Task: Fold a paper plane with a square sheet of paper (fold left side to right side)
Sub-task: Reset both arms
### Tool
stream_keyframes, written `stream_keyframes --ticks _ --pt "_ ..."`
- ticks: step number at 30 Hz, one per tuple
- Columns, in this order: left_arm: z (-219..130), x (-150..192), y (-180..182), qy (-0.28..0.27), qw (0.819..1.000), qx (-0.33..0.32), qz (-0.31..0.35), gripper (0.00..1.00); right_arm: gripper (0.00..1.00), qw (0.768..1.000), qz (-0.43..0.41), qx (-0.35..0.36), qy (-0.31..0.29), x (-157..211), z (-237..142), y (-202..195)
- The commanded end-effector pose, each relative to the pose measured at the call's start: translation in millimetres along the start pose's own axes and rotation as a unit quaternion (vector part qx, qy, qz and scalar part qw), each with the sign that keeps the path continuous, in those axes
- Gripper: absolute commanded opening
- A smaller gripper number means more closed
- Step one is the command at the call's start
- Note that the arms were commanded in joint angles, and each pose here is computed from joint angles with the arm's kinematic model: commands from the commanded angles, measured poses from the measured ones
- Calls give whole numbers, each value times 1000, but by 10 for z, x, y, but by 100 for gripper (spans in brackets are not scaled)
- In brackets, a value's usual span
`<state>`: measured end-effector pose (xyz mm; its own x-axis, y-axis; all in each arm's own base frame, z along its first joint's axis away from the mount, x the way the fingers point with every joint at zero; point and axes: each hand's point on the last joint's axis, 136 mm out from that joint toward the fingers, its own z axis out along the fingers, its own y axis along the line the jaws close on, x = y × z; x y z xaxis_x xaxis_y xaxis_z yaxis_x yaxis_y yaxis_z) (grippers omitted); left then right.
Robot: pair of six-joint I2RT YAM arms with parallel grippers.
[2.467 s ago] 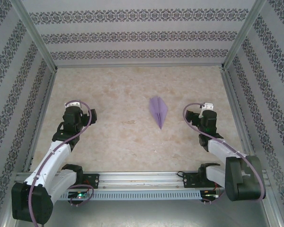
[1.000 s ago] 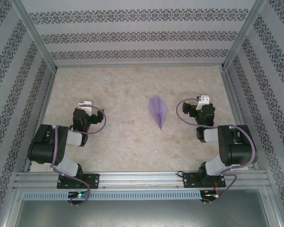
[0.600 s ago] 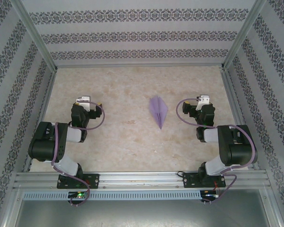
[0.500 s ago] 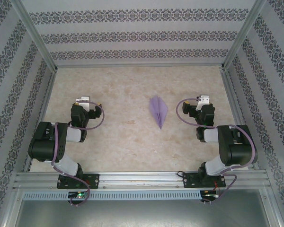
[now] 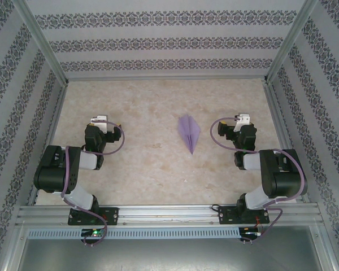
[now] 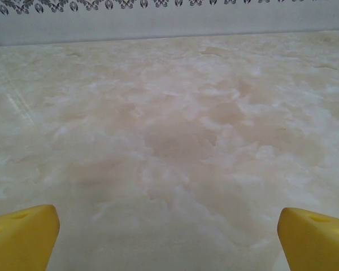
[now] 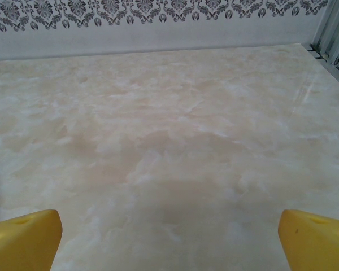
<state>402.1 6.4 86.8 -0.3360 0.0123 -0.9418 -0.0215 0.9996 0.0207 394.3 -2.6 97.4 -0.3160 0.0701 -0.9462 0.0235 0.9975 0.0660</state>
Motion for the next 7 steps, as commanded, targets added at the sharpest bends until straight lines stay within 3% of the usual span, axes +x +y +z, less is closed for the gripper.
stream_keyframes --ticks 1,7 --pt "-9 -4 22 1 1000 0 -10 99 98 1000 -17 4 -13 -102 14 25" --pt "-9 -2 24 1 1000 -1 -10 99 98 1000 -19 7 -13 -100 12 34"
